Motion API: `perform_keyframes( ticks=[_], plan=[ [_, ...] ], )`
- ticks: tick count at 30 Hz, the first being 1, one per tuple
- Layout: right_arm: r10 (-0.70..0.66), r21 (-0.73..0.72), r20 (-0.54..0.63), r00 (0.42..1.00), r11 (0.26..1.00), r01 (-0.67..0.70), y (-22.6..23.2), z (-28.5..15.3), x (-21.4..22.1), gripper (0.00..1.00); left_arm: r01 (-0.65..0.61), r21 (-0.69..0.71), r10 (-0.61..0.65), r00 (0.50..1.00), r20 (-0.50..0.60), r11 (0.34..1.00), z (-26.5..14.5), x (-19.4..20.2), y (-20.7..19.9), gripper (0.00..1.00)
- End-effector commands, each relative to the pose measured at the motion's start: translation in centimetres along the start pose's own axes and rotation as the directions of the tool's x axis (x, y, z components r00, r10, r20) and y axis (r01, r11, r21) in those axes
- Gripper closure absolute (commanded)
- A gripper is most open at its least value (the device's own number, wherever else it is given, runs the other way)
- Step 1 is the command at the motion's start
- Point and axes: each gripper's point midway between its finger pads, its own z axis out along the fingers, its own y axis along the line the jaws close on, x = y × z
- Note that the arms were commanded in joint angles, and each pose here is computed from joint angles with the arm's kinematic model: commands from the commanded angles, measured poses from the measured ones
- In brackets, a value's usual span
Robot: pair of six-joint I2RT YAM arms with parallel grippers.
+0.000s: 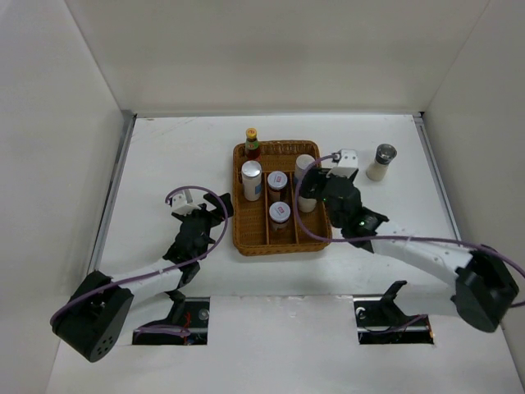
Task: Organize the condiment bottles
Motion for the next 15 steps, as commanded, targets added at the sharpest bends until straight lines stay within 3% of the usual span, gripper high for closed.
perform_keyframes(
  ticks=[1, 7, 12, 15],
  plan=[
    [0.079, 0.005, 0.096, 0.992, 0.997, -0.080, -1.1, -2.1, -3.7, 0.08, 0.041, 0.056, -0.043, 0.998, 0.046, 0.998, 0.5, -1.7, -2.1, 0.00],
    [0.149, 0.305, 0.219, 0.964, 0.928, -0.213, -12.3, 0.9, -7.4, 0.01, 0.045, 0.066, -0.048, 0.998, 0.043, 0.997, 0.3, -1.6, -2.3, 0.00],
    [0.053, 0.534, 0.143, 0.988, 0.836, -0.122, -20.8, 3.9, -9.6, 0.00, 0.044, 0.062, -0.047, 0.998, 0.043, 0.997, 0.1, -1.6, -1.9, 0.00],
    [0.061, 0.569, 0.076, 0.995, 0.817, -0.094, -23.4, 5.8, -9.4, 0.00, 0.044, 0.060, -0.047, 0.998, 0.041, 0.997, 0.2, -1.5, -1.9, 0.00]
  ],
)
